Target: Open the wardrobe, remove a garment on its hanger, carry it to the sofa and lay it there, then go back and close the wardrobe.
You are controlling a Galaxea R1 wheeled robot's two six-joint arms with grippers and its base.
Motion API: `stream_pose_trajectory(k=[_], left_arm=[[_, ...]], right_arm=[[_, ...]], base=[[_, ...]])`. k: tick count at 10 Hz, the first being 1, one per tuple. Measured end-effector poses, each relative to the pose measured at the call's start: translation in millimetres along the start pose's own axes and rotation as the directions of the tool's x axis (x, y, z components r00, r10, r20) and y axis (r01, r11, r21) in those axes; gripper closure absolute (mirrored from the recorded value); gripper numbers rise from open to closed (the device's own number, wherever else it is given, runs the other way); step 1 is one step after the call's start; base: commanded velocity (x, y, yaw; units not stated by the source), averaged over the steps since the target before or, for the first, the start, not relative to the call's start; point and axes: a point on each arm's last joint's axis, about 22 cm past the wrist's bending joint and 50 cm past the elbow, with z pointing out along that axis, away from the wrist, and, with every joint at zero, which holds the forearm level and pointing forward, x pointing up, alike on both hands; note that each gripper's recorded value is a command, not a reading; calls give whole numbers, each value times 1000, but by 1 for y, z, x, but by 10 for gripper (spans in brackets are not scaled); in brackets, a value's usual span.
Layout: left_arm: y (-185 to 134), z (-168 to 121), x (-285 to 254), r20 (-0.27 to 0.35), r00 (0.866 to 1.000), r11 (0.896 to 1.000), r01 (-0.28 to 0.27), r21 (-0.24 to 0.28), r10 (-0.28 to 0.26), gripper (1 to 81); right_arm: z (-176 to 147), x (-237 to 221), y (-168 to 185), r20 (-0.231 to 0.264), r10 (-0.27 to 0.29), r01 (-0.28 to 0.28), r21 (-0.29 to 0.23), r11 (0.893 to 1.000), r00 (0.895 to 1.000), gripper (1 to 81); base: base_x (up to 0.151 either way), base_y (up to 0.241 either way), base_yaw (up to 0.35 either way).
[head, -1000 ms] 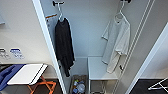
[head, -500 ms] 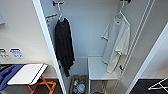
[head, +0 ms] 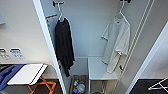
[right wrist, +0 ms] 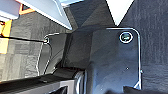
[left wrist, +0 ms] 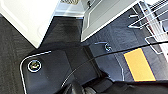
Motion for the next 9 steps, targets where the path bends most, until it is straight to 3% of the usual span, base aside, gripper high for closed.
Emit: stream_pose_trajectory(k=[2, 5, 7, 9], left_arm=[[5, 22, -18, 49, 999, 997, 13, 75, -17, 10], [1, 40, -60, 166, 984, 968, 26, 251, -69, 10], [14, 55, -65, 192, 977, 955, 30, 294, -90, 10], [14, 56, -70, 195, 972, 945, 60, 322, -128, 10]], right_arm=[[10, -15, 6, 36, 1, 1, -54, 999, 999, 10], [18, -34, 23, 72, 6, 5, -144, 989, 997, 10], [25, -41, 24, 85, 9, 7, -183, 983, 996, 10], [31, -56, 10, 100, 18, -1, -173, 985, 995, 10]], base=[[0, 0, 0], [0, 0, 0], [0, 0, 0], [0, 0, 0]])
